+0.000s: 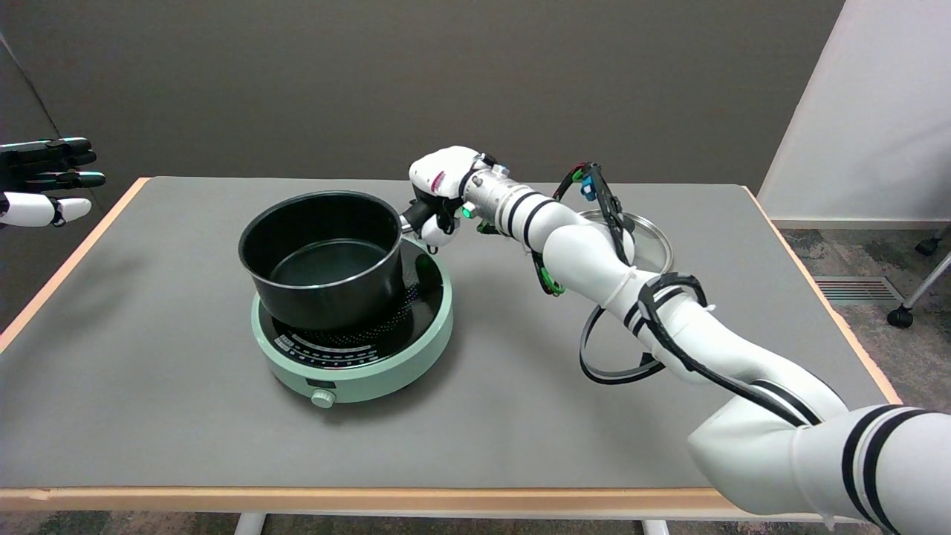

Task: Place the pot onto the induction cooker.

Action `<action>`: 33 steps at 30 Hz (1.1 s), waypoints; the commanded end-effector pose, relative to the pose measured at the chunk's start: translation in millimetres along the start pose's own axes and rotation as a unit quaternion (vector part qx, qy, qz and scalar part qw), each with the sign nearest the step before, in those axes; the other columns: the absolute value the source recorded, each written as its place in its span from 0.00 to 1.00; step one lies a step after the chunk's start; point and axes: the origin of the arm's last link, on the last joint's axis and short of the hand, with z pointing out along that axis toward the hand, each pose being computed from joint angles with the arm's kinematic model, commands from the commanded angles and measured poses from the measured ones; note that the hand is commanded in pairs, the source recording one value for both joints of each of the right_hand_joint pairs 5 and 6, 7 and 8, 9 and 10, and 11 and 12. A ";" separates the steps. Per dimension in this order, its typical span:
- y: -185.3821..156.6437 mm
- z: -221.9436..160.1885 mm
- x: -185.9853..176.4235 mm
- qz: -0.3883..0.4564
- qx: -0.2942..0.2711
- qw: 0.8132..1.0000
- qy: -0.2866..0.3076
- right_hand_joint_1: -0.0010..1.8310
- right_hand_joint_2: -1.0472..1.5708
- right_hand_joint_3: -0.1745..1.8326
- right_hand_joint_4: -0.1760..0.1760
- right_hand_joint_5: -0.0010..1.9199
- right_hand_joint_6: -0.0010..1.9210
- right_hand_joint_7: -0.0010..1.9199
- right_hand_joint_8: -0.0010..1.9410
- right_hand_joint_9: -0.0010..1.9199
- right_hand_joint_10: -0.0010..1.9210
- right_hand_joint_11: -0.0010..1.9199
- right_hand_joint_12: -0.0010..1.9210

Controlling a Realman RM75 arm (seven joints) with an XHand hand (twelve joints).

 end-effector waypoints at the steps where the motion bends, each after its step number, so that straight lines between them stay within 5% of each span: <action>1: 1.3 -11.4 -4.1 -0.009 -0.003 1.000 0.011 0.52 0.88 0.45 0.28 0.95 0.95 0.95 0.94 0.95 0.95 0.95 0.95; 33: 6.1 -13.9 1.0 0.032 0.012 0.999 0.020 0.52 0.86 0.47 0.26 0.91 0.91 0.91 0.90 0.91 0.91 0.91 0.91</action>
